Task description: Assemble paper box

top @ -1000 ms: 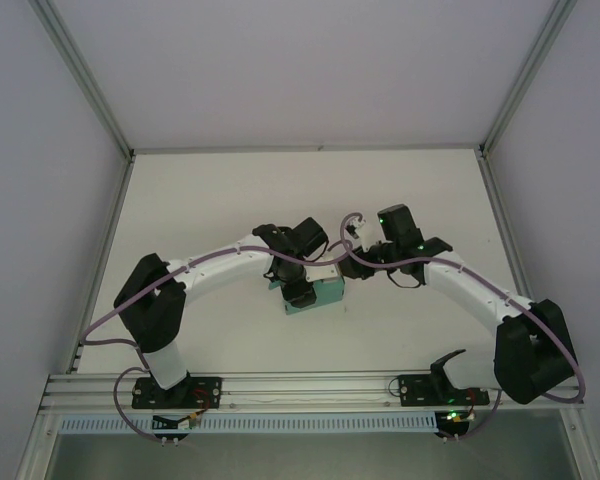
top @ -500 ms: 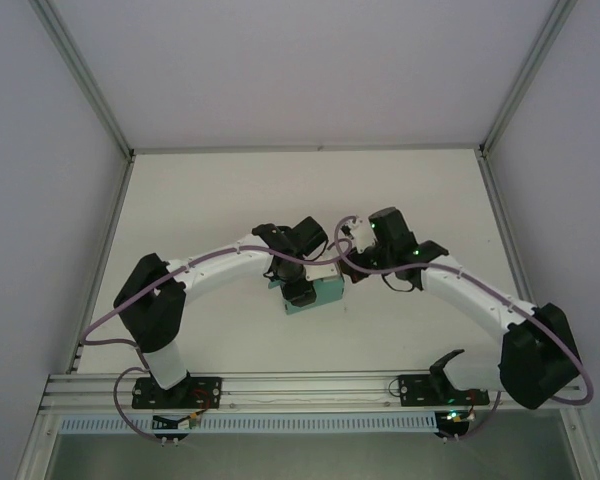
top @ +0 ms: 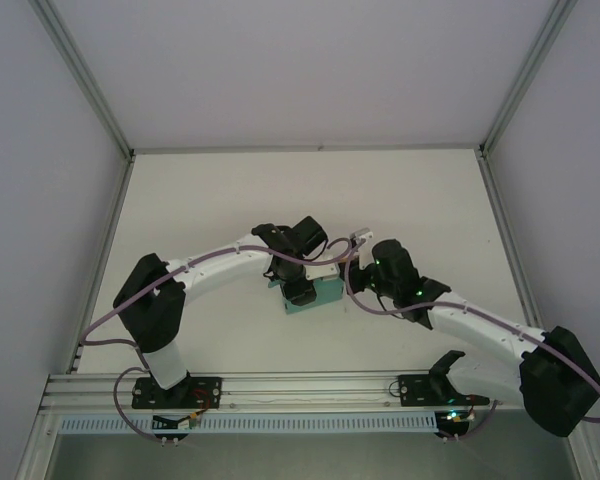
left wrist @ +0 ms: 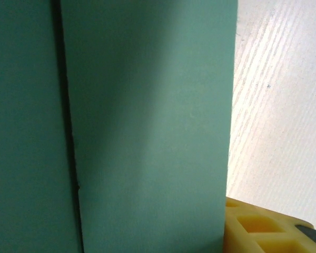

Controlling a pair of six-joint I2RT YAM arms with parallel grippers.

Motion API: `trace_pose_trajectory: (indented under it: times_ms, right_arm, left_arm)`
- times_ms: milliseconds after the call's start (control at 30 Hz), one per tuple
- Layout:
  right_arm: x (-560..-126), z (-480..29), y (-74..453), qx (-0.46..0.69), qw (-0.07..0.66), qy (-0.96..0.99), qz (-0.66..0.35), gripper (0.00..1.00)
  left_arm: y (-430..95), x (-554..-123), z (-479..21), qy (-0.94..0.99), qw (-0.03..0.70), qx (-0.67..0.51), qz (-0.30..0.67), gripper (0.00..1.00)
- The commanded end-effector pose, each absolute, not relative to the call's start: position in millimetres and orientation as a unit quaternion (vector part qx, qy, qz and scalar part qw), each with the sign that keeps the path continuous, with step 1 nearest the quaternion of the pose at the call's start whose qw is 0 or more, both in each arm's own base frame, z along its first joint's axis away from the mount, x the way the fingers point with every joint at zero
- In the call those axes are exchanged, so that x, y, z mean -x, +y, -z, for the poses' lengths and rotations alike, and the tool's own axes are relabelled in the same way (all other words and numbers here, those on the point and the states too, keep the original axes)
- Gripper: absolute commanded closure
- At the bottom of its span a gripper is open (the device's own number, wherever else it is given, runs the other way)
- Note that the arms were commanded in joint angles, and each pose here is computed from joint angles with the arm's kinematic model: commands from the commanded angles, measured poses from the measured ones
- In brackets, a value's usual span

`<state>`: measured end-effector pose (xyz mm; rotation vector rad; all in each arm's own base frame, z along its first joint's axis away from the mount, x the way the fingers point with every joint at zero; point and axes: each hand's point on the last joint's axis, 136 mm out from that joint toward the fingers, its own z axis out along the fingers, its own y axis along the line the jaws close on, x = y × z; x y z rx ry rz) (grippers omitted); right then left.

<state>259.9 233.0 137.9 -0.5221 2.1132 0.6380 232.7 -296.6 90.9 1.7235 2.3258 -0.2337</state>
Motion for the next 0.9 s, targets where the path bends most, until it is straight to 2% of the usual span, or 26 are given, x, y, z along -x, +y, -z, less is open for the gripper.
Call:
trace_pose_trajectory:
  times_ms: [0, 233, 400, 467, 500, 533, 600, 733, 867]
  right_arm:
    - [-242, -91, 220, 0.199, 0.378, 0.876, -0.223, 1.0]
    - [-232, -74, 222, 0.219, 0.403, 0.861, -0.22, 1.0]
    - [-224, -71, 219, 0.229, 0.411, 0.854, -0.221, 1.0]
    - [-222, -69, 218, 0.231, 0.409, 0.856, -0.218, 1.0]
    - [-221, -68, 219, 0.233, 0.41, 0.854, -0.22, 1.0]
    - [-222, -69, 219, 0.232, 0.413, 0.853, -0.221, 1.0]
    - [-223, -69, 220, 0.23, 0.414, 0.853, -0.221, 1.0]
    - [-226, -72, 221, 0.228, 0.417, 0.854, -0.212, 1.0]
    - [-227, -79, 221, 0.225, 0.425, 0.851, -0.21, 1.0]
  left_arm:
    - [-295, -237, -93, 0.801, 0.134, -0.579, 0.079, 0.51]
    - [-291, -243, -96, 0.808, 0.143, -0.568, 0.064, 0.5]
    - [-292, -244, -104, 0.812, 0.154, -0.558, 0.068, 0.41]
    - [-293, -246, -109, 0.815, 0.163, -0.551, 0.07, 0.32]
    - [-294, -248, -113, 0.817, 0.171, -0.546, 0.071, 0.25]
    - [-294, -249, -117, 0.819, 0.18, -0.54, 0.072, 0.13]
    - [-294, -250, -125, 0.823, 0.196, -0.528, 0.076, 0.0]
    - [-285, -257, -152, 0.843, 0.246, -0.473, 0.074, 0.0]
    - [-253, -264, -178, 0.878, 0.303, -0.369, 0.041, 0.0]
